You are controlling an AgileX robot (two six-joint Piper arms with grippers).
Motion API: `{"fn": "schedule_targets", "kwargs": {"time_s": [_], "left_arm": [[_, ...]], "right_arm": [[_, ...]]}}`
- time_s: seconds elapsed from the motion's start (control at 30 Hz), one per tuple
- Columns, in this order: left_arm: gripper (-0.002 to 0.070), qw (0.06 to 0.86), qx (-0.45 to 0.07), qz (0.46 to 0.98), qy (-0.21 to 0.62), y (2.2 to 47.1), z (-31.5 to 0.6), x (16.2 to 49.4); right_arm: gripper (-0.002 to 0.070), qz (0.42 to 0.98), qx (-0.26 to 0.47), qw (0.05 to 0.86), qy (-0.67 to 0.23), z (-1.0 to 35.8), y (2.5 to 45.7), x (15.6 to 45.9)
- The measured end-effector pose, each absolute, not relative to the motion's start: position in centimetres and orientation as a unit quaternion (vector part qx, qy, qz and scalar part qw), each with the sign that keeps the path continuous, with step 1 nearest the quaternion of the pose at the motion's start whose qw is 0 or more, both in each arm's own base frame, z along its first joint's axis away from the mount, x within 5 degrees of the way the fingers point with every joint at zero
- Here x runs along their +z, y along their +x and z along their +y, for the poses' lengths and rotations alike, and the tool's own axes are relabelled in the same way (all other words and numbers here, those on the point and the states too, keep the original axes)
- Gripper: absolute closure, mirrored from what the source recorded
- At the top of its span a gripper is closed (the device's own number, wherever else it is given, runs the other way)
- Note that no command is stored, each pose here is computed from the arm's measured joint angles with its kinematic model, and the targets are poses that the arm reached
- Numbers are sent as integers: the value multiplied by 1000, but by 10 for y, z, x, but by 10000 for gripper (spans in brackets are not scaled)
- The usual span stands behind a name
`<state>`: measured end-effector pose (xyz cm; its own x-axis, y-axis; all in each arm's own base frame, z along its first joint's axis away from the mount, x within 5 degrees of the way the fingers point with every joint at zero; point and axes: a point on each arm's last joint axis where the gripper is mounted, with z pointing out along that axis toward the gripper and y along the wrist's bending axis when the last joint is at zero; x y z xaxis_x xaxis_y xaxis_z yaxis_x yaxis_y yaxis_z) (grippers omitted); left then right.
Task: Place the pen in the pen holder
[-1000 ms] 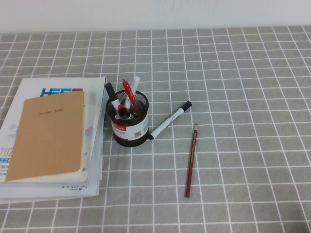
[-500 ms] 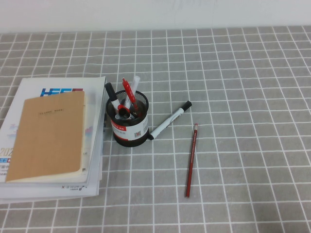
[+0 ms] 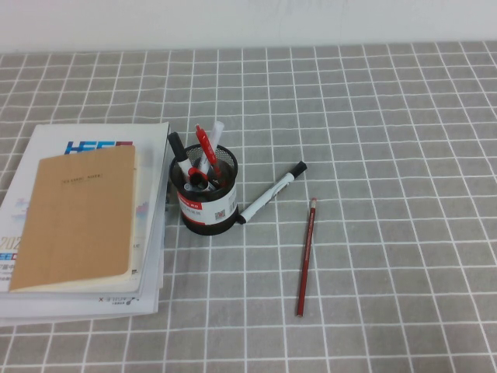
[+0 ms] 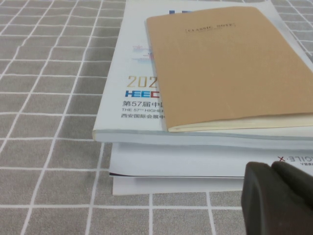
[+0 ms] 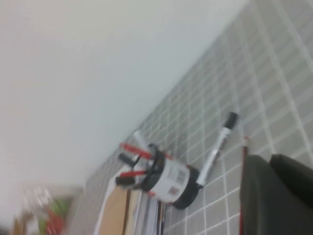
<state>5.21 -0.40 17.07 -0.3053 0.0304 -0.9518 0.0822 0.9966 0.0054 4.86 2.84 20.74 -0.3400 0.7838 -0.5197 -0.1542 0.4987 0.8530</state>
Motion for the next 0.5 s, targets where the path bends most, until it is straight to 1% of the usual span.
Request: {"fn": "schedule_targets", "kwargs": {"time_s": [0.03,0.1,0.2,0.27,0.33,0.43,0.5], "left_arm": [[680,588,-22,808,35,52,-4,171],[680,588,-22,808,35,52,-4,171],[680,588,-22,808,35,52,-4,171],[680,588,-22,808,35,52,-4,171],[680,588,-22,808,35,52,-4,171],[680,588,-22,808,35,52,-4,171],[680,588,-22,808,35,52,-4,171]], "right_arm": [[689,695,438,532,206,30,48,221],[689,717,412,535,173,32,49,236],[689,780,360,497,119,38,60,261],[689,830,329,442,95,42,71,271],[689,882,292,363,65,46,86,280],[688,935,242,259,25,50,110,288],[688,955,222,199,10,52,129,290]]}}
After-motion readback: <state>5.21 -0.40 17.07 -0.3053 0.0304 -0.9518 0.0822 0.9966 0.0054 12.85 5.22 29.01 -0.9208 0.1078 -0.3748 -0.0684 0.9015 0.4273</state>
